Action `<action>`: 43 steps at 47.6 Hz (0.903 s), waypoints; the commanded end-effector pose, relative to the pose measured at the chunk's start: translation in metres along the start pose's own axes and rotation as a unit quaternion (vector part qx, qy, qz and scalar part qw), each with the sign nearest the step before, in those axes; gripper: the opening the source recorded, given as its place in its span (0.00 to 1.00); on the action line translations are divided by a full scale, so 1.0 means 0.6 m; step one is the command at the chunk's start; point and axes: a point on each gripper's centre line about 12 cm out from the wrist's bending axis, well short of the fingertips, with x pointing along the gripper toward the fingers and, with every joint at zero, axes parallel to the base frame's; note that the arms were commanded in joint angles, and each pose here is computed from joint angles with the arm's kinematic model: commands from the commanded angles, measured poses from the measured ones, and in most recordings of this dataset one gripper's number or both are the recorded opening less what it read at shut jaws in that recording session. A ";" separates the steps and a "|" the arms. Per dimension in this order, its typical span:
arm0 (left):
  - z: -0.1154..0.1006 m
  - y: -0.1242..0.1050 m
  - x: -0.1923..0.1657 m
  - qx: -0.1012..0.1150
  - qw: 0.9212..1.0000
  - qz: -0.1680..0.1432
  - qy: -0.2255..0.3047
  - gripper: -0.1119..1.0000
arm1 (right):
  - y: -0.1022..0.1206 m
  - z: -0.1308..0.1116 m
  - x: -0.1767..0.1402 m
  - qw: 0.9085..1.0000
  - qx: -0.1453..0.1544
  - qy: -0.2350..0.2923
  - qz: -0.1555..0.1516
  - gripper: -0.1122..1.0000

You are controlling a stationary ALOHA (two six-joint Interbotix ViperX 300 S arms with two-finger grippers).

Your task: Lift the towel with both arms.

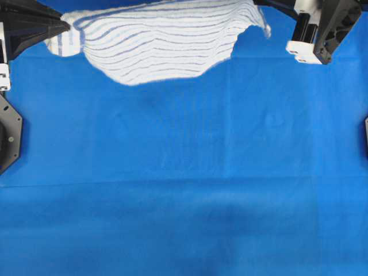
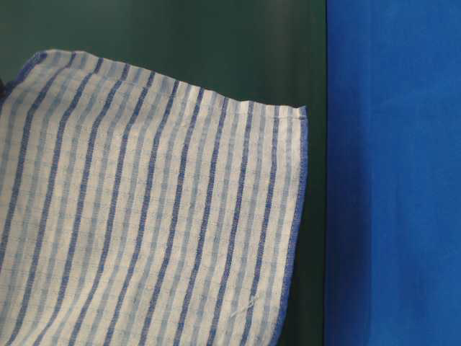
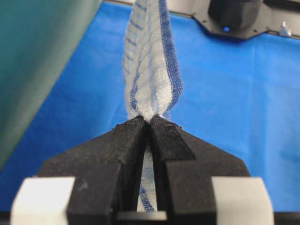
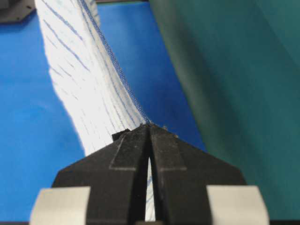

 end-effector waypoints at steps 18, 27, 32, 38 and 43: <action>0.009 0.001 0.012 -0.001 1.000 0.001 -0.001 0.12 | -0.005 0.010 -0.015 1.000 0.000 -0.005 -0.003 0.10; 0.010 0.001 0.010 0.000 1.000 0.001 -0.003 0.21 | -0.005 0.009 -0.014 1.000 0.001 -0.004 -0.004 0.11; 0.010 0.001 0.010 -0.004 1.000 0.001 -0.004 0.48 | -0.004 0.007 -0.013 1.000 0.000 -0.001 -0.004 0.33; 0.008 0.001 0.009 -0.005 1.000 0.001 -0.002 0.81 | -0.004 -0.002 -0.009 1.000 0.000 0.008 -0.006 0.65; 0.005 0.001 0.010 -0.005 1.000 0.001 0.000 0.93 | -0.003 -0.006 -0.007 1.000 0.000 0.012 -0.006 0.70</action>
